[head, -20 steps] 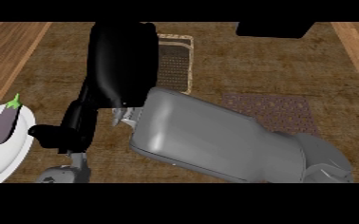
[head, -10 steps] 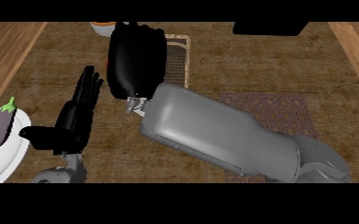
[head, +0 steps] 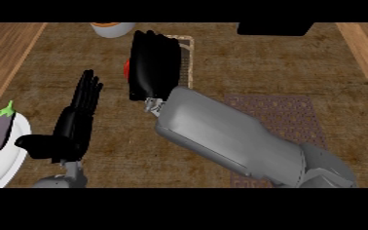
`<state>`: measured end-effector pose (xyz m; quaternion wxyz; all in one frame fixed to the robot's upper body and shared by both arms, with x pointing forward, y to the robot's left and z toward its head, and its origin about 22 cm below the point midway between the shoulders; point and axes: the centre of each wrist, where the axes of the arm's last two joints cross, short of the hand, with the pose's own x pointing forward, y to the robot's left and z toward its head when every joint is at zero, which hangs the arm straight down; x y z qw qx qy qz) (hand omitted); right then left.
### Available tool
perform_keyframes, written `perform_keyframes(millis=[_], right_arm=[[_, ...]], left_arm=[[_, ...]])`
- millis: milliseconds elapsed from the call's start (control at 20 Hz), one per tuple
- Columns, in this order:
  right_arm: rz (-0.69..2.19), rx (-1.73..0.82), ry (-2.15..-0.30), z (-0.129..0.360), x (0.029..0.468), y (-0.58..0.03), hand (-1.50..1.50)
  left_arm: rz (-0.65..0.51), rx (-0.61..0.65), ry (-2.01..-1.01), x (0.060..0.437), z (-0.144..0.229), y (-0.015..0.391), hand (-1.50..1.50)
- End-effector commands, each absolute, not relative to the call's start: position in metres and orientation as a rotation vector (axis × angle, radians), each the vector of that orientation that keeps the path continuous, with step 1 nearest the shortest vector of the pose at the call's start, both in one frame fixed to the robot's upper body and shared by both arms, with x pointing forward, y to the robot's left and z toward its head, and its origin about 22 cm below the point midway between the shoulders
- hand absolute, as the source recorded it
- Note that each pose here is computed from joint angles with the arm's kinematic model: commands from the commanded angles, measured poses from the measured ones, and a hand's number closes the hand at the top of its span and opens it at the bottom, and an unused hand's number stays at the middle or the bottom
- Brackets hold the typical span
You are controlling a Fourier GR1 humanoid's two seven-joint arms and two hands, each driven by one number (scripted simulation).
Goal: Pick the tomato from the placemat and place it in the basket
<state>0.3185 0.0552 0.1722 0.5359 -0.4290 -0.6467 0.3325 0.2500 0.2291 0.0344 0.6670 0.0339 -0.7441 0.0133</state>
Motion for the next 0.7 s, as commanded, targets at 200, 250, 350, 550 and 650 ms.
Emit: perform_keyframes(millis=[200, 250, 350, 550, 650], right_arm=[[0.601, -0.971, -1.402, 0.147, 0.313, 0.050, 1.50], [0.596, -0.997, -1.381, 0.147, 0.320, 0.047, 1.50], [0.536, -1.027, -1.367, 0.144, 0.340, 0.036, 1.50], [0.583, -0.966, -1.356, 0.125, 0.321, 0.035, -1.50], [0.581, -0.977, -1.362, 0.134, 0.342, 0.030, -1.50]], left_arm=[[0.055, 0.070, -1.678, 0.246, 0.031, 0.239, 0.00], [0.039, 0.072, -1.665, 0.245, 0.030, 0.228, 0.00], [0.044, 0.081, -1.669, 0.250, 0.033, 0.231, 0.00], [0.050, 0.086, -1.691, 0.252, 0.026, 0.233, 0.00], [0.019, 0.081, -1.684, 0.251, 0.031, 0.215, 0.00]])
